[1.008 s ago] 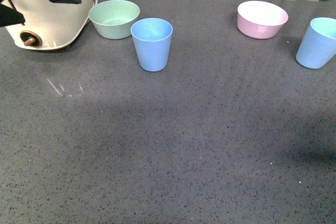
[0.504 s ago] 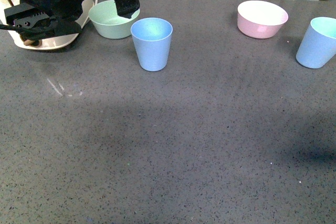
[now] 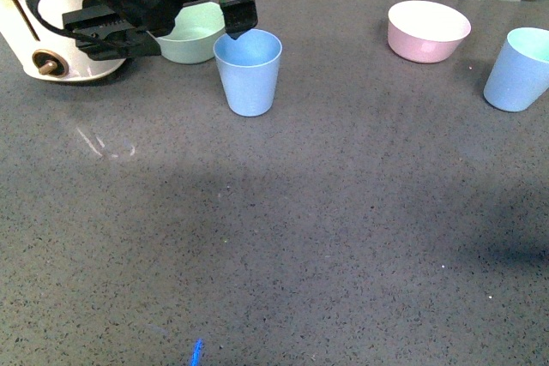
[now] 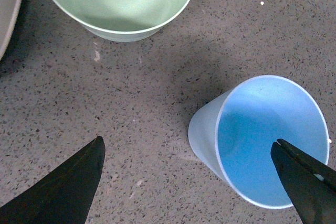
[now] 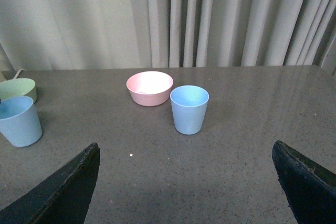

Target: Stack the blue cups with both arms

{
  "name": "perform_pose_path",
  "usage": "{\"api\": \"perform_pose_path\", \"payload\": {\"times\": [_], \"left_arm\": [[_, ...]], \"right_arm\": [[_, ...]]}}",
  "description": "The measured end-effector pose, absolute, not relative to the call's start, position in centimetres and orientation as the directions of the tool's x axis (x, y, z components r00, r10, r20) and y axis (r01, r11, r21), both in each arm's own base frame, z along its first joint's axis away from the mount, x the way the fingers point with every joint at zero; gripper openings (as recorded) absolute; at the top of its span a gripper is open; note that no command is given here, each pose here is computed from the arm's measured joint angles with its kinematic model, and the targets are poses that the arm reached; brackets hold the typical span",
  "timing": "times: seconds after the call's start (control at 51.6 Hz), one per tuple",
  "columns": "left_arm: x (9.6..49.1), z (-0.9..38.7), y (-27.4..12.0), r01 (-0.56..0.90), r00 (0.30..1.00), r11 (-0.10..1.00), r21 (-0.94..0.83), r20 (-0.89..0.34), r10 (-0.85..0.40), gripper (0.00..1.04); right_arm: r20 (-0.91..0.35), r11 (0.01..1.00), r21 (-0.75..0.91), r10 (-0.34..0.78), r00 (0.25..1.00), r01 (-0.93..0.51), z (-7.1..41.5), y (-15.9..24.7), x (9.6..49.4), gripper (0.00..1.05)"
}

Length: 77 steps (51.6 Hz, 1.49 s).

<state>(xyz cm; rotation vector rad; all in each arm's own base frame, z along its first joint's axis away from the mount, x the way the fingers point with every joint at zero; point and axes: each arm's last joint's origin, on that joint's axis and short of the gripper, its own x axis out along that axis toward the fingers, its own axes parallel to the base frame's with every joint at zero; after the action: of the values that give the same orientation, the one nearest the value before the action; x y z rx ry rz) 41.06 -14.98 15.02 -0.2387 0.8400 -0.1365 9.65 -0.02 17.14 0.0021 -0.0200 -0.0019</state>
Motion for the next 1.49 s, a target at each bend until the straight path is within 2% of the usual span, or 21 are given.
{"api": "perform_pose_path", "payload": {"times": [0.233, 0.31, 0.504, 0.659, 0.834, 1.222, 1.493], "left_arm": [[43.0, 14.1, -16.3, 0.028, 0.648, 0.974, -0.226, -0.738, -0.19, 0.95], [43.4, 13.7, -16.8, 0.029, 0.638, 0.976, -0.214, -0.748, -0.183, 0.8], [43.5, 13.2, -17.5, 0.03, 0.625, 0.976, -0.214, -0.758, -0.186, 0.56], [42.9, 13.3, -18.9, 0.044, 0.608, 0.974, -0.221, -0.768, -0.201, 0.25], [42.3, 13.2, -20.0, 0.044, 0.592, 0.973, -0.225, -0.778, -0.207, 0.02], [38.6, 14.9, -24.2, 0.095, 0.566, 0.962, -0.257, -0.781, -0.265, 0.02], [36.0, 14.2, -28.0, 0.159, 0.52, 0.96, -0.232, -0.807, -0.281, 0.02]], "right_arm": [[0.02, 1.0, 0.002, -0.002, 1.0, 0.002, 17.1, 0.0, 9.7, 0.96], [0.02, 1.0, 0.002, -0.002, 1.0, 0.002, 17.1, 0.0, 9.7, 0.96], [0.02, 1.0, 0.002, -0.002, 1.0, 0.002, 17.1, 0.0, 9.7, 0.96], [0.02, 1.0, 0.002, -0.002, 1.0, 0.001, 17.1, 0.0, 9.7, 0.96], [0.02, 1.0, 0.002, -0.002, 1.0, 0.002, 17.1, 0.0, 9.7, 0.96], [0.02, 1.0, 0.002, -0.002, 1.0, 0.002, 17.1, 0.0, 9.7, 0.96], [0.02, 1.0, 0.002, -0.002, 1.0, 0.002, 17.1, 0.0, 9.7, 0.96]]}}
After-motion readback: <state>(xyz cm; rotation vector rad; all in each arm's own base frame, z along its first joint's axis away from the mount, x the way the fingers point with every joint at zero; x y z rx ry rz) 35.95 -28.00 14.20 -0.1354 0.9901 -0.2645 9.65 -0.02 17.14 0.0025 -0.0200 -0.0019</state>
